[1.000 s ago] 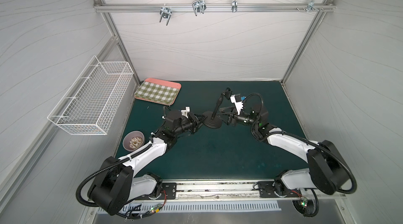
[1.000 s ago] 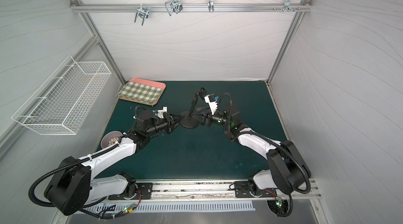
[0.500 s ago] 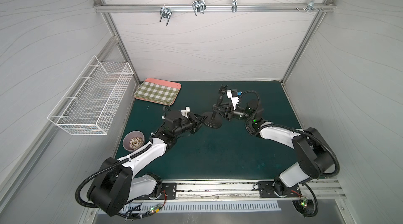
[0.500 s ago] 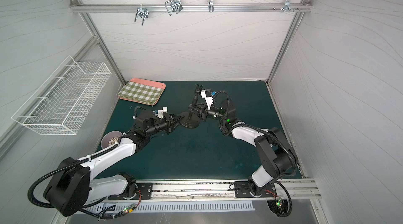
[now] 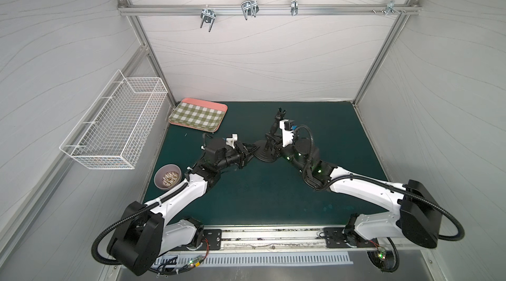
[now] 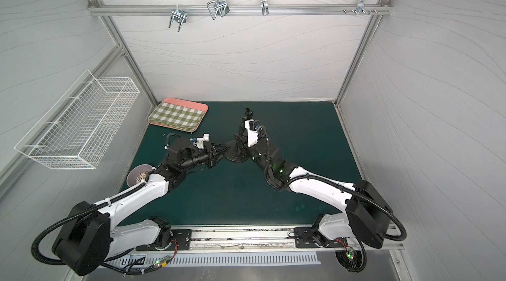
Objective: Assemble a microphone stand
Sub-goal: Screw the microphone stand pole into the microphone stand base.
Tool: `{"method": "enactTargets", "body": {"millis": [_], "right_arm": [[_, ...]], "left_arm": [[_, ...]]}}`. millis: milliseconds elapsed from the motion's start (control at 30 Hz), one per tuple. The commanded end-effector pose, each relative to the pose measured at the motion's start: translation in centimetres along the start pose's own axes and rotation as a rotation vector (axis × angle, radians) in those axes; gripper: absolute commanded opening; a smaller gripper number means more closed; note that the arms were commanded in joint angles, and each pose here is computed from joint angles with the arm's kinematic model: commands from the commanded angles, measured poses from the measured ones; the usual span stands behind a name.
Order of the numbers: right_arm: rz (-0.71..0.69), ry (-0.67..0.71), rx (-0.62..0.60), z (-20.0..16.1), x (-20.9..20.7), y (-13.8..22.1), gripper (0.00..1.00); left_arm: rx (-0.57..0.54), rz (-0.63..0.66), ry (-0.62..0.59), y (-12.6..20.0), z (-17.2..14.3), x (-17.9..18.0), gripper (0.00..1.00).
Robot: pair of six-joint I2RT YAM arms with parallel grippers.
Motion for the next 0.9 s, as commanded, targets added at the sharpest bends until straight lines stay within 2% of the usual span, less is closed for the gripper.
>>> {"method": "enactTargets", "body": {"millis": [0, 67, 167, 233, 333, 467, 600, 733, 867], "right_arm": [[-0.029, -0.019, 0.049, -1.2, 0.5, 0.3, 0.39], [-0.015, 0.008, 0.050, -1.0, 0.5, 0.9, 0.60], [0.005, 0.035, 0.053, -0.5, -0.2, 2.1, 0.71], [0.030, 0.035, 0.061, -0.1, -1.1, 2.8, 0.73], [0.148, 0.019, 0.077, 0.7, -2.9, 3.5, 0.73], [0.417, -0.028, 0.113, 2.0, -4.5, 4.1, 0.70], [0.629, 0.011, 0.191, 2.6, -4.3, 3.5, 0.69], [0.728, 0.037, 0.304, 2.2, -3.9, 2.0, 0.67], [0.743, 0.048, 0.286, 2.1, -4.2, 0.6, 0.63]], "left_arm": [[-0.045, -0.170, -0.104, 0.3, 0.8, -4.2, 0.00], [-0.047, -0.168, -0.106, 0.4, 0.9, -4.2, 0.00], [-0.049, -0.168, -0.106, 0.4, 0.9, -4.2, 0.00], [-0.051, -0.169, -0.105, 0.4, 0.9, -4.2, 0.00], [-0.050, -0.171, -0.104, 0.4, 0.9, -4.2, 0.00], [-0.046, -0.174, -0.105, 0.5, 0.8, -4.2, 0.00], [-0.049, -0.174, -0.104, 0.7, 0.8, -4.3, 0.00], [-0.051, -0.174, -0.110, 0.9, 0.7, -4.4, 0.00], [-0.057, -0.168, -0.114, 1.1, 0.6, -4.4, 0.00]]}}
Point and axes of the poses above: each gripper's point midway between its finger pads, its own y axis back along the fingers, its own x axis along the line the jaws close on, z = x × y, the point moved 8 cm from there along y, back along the fingers, and after that the axes turned 11 degrees about -y, right-handed, at the moved point
